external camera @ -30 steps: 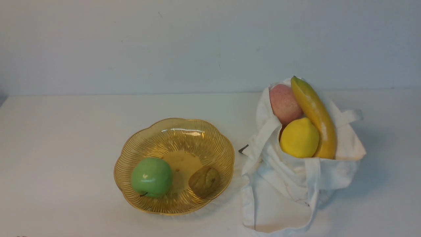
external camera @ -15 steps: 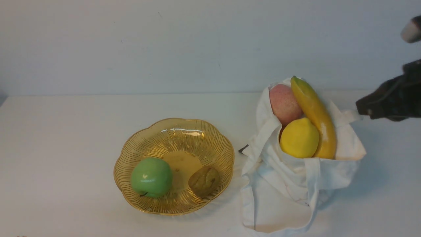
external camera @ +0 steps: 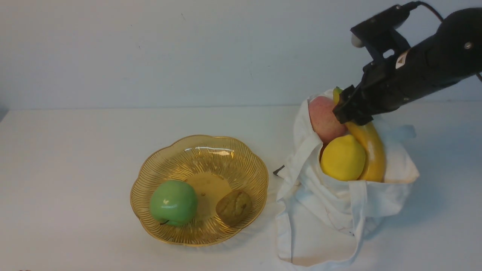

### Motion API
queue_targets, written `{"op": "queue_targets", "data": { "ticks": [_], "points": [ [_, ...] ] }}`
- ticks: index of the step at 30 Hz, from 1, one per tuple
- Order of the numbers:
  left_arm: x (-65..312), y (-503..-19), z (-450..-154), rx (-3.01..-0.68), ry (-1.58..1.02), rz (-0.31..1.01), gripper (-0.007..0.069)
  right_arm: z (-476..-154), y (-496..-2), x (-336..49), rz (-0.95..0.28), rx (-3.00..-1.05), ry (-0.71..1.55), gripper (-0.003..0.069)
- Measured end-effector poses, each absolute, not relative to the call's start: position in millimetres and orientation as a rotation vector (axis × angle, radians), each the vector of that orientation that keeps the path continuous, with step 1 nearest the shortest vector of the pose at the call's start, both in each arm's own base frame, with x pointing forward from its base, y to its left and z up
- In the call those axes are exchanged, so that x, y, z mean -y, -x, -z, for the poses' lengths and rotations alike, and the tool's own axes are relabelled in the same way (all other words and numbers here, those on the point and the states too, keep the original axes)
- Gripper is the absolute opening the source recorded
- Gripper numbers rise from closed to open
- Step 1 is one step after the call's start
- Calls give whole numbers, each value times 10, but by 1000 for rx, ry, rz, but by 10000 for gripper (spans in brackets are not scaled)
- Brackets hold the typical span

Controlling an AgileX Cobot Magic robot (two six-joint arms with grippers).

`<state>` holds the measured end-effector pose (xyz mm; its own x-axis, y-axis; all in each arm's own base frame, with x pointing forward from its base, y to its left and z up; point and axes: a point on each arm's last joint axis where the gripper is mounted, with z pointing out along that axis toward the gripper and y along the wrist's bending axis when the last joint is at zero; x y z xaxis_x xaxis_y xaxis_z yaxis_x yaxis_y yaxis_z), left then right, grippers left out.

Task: Take the fruit out of the cloth bag on the white table and place them on a plate.
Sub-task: 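Reach into the bag and grasp the banana with the right gripper, then take the banana out of the bag and place it in the fruit dish with the right gripper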

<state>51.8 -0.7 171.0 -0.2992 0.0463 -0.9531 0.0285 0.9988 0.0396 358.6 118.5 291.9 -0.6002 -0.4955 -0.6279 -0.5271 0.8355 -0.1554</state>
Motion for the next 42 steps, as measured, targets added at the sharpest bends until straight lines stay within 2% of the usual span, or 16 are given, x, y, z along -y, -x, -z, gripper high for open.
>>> {"op": "queue_targets", "data": {
  "ticks": [2,4,8,9,12,16,22,28,36,42],
  "points": [
    [7,-518,-1710,-1875,-54,-18,-8,-2857,-3658,-1185,-23,-2330,727,517],
    [7,-518,-1710,-1875,-54,-18,-8,-2802,-3694,-1184,-5,-2341,712,574],
    [7,-518,-1710,-1875,-54,-18,-8,-2718,-3725,-1206,-23,-2368,688,594],
    [7,-518,-1710,-1875,-54,-18,-8,-2713,-3724,-1214,-27,-2369,687,587],
    [7,-518,-1710,-1875,-54,-18,-8,-2714,-3718,-1235,-49,-2372,676,494],
    [7,-518,-1710,-1875,-54,-18,-8,-2718,-3719,-1231,-41,-2372,681,291],
    [7,-518,-1710,-1875,-54,-18,-8,-2845,-3671,-1198,-9,-2386,706,300],
    [7,-518,-1710,-1875,-54,-18,-8,-3201,-3543,-1155,-11,-2325,686,300],
    [7,-518,-1710,-1875,-54,-18,-8,-3510,-3383,-1102,-21,-2260,647,300],
    [7,-518,-1710,-1875,-54,-18,-8,-3585,-3353,-1093,-27,-2233,626,300]
  ]
}}
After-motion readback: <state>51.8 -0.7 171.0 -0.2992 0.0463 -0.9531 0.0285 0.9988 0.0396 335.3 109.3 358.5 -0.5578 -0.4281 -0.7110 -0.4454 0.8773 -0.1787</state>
